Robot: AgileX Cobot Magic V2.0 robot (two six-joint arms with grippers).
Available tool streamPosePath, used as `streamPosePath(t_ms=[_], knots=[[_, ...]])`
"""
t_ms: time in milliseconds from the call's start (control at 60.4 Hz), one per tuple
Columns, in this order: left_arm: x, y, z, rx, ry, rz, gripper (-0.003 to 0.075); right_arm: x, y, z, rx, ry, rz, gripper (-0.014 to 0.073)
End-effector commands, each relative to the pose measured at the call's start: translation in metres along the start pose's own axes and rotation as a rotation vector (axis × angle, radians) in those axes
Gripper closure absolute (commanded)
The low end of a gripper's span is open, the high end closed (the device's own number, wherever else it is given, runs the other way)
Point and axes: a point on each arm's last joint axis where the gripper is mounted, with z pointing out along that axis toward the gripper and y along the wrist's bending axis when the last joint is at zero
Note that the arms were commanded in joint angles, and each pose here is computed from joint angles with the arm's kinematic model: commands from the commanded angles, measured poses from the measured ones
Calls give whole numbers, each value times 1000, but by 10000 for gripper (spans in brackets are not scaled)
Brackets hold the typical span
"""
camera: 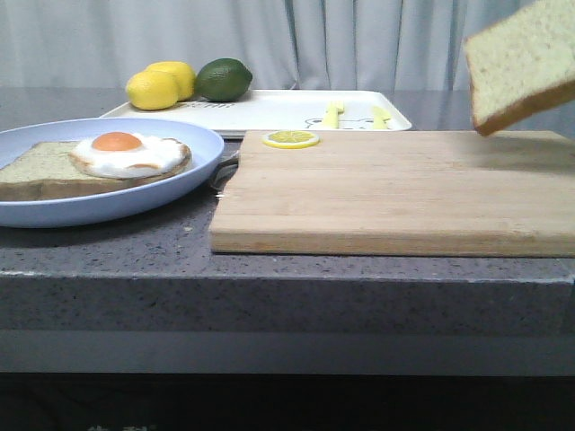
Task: Place bread and move sandwich to tray
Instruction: 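Carry the bread with the right gripper and lay it on the egg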
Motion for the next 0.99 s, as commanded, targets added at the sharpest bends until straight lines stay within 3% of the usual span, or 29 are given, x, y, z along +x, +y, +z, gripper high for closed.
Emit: streamPosePath(t_ms=[0,248,530,762,977], knots=[[-18,0,-1,1,-105,-6,100,12,43,-21,-167,12,-53,662],[-18,0,-1,1,-105,-6,100,28,105,-6,-427,61,-122,662],[-18,0,-1,1,-105,-6,100,49,169,51,-647,113,-70,662],[-18,0,-1,1,-105,-6,100,69,197,122,-664,211,11,662],[-18,0,-1,1,-105,-6,100,64,206,180,-646,256,32,662]])
